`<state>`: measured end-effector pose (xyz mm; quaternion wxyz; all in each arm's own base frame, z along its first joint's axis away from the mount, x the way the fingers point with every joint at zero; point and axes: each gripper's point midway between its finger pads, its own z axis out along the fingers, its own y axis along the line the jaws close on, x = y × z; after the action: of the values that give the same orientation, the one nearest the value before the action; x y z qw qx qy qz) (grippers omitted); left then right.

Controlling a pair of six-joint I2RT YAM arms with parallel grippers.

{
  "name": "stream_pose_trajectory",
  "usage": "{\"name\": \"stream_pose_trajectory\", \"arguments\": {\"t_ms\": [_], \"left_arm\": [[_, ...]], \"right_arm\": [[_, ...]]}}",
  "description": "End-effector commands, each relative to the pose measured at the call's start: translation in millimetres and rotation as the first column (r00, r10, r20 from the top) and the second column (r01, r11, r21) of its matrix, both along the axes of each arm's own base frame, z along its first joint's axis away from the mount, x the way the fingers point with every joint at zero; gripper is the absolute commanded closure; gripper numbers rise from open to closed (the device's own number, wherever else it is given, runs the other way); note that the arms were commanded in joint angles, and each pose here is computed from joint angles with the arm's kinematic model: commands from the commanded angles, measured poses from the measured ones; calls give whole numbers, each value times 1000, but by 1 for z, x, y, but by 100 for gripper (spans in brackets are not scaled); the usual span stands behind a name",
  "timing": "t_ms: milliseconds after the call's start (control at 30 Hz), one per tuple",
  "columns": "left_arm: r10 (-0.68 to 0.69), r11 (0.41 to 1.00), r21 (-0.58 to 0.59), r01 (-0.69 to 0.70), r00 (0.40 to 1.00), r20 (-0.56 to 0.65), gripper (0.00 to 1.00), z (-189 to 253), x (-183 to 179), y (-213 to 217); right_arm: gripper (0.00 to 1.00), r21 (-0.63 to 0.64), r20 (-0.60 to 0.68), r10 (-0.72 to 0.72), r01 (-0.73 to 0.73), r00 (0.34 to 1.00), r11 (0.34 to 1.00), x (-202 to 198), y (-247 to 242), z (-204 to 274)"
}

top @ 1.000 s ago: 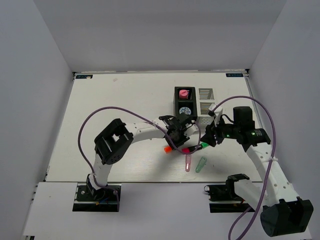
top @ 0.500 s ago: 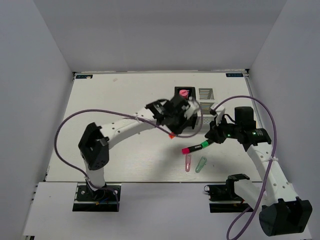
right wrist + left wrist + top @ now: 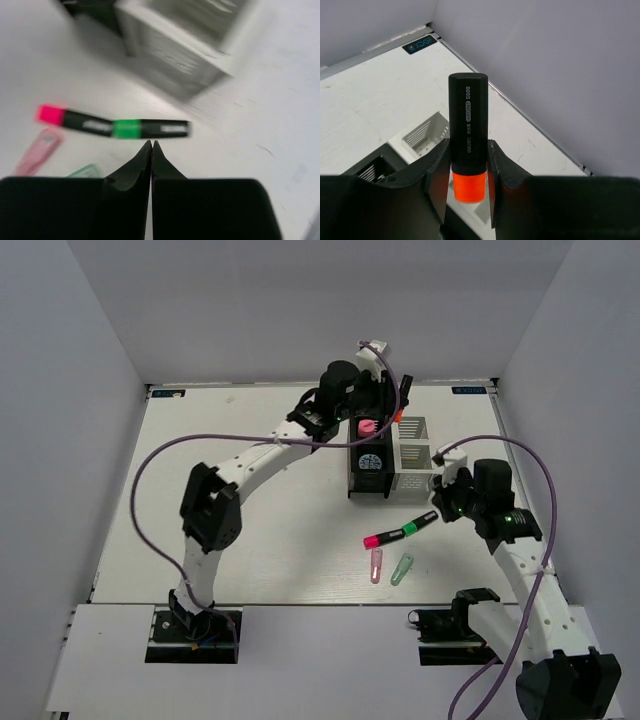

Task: Sort the stationery into containers
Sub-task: Place the stationery into the container

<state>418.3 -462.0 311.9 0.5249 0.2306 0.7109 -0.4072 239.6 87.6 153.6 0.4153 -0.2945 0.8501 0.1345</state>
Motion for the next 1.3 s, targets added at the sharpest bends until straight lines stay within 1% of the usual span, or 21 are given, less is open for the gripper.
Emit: {"name": "stream_pose_trajectory", "arguments": {"t_ms": [0, 33, 67, 100, 133, 200, 300, 400, 667, 900, 1167, 1233, 1267], "left_arm": [[-81, 973, -214, 83, 997, 16, 100, 24, 19, -23], [-101, 965, -238, 108, 994, 41, 100, 34, 24, -30], [-108, 962, -250, 114, 993, 38, 100, 33, 27, -33], [-111, 963, -245, 115, 993, 29, 100, 17, 34, -40], [-113, 957, -262, 122, 992, 50, 100, 25, 37, -43], [-111, 957, -265, 121, 993, 50, 100, 11, 45, -48], [-81, 955, -284, 87, 996, 34, 100, 0, 60, -44], [-79, 951, -301, 75, 997, -1, 100, -11, 68, -42], [-122, 950, -294, 101, 991, -55, 100, -39, 67, -49], [-133, 956, -273, 109, 989, -70, 99, -56, 65, -62], [-141, 962, -249, 115, 986, -90, 92, -71, 61, -67], [-133, 964, -244, 107, 987, -94, 88, -73, 62, -67], [-136, 964, -243, 110, 986, -92, 82, -73, 62, -68]], "right_arm": [[100, -29, 238, -462, 482, 854, 876, 49, -72, 29], [100, -46, 210, -492, 511, 845, 858, 51, -77, 19], [100, -36, 205, -485, 502, 850, 864, 51, -74, 12], [100, -34, 194, -477, 492, 857, 870, 50, -72, 10], [100, -15, 180, -472, 482, 863, 876, 50, -68, 11], [100, -16, 164, -474, 483, 865, 875, 50, -68, 8], [100, -22, 142, -472, 480, 870, 877, 50, -69, 1], [100, -13, 120, -460, 465, 880, 885, 49, -66, -1], [100, -7, 104, -443, 446, 891, 895, 48, -63, -4], [100, 9, 88, -417, 418, 904, 908, 46, -57, -5], [100, 13, 88, -406, 407, 909, 913, 45, -55, -4], [100, 15, 89, -405, 405, 910, 914, 45, -55, -4], [100, 15, 87, -400, 400, 913, 916, 45, -54, -4]]}}
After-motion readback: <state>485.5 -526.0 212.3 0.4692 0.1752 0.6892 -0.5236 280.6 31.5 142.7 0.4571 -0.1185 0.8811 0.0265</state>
